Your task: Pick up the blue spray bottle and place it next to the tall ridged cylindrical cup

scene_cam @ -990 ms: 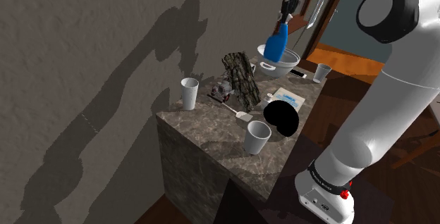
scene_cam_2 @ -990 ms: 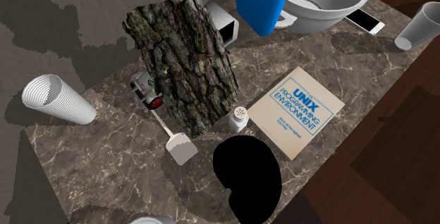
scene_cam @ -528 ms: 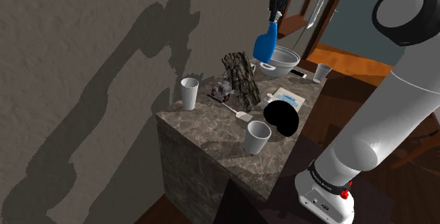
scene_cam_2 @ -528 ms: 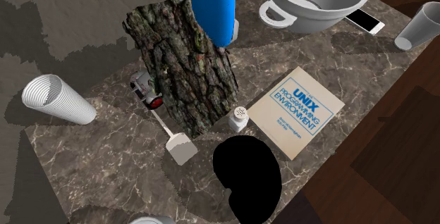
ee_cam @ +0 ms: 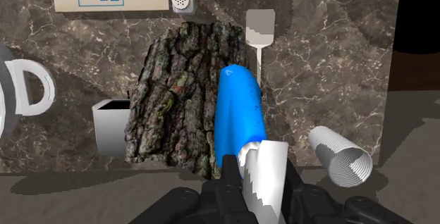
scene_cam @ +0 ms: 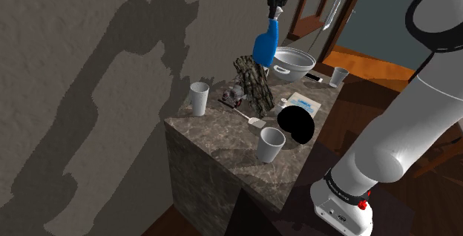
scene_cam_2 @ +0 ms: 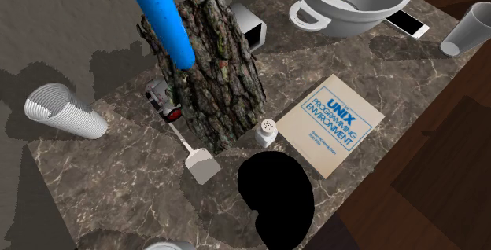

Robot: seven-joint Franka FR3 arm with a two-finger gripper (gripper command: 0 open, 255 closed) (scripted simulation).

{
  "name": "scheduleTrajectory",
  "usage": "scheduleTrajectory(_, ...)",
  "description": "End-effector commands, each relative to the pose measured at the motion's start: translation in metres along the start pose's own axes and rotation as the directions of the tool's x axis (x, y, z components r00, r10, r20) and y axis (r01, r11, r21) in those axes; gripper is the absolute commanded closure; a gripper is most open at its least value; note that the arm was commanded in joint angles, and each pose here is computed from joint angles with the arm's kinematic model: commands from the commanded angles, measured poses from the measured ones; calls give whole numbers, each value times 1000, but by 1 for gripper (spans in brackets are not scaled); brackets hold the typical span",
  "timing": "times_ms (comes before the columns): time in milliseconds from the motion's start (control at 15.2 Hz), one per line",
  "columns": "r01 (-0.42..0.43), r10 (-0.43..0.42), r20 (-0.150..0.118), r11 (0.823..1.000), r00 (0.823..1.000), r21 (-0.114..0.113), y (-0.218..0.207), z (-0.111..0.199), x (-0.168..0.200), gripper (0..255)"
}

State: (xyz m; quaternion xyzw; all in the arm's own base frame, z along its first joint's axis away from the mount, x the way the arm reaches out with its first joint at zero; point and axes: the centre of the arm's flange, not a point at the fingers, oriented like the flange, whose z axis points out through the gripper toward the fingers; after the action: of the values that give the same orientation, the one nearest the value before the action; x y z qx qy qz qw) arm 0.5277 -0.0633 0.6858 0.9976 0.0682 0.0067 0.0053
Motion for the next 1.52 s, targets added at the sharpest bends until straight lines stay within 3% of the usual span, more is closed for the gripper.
scheduleTrajectory(0, -1, 1, 0, 1000, 1000, 0, -26, -3, 2, 255)
scheduleTrajectory(1452, -1, 1, 0, 1000, 1000, 0, -308, -52, 50, 255)
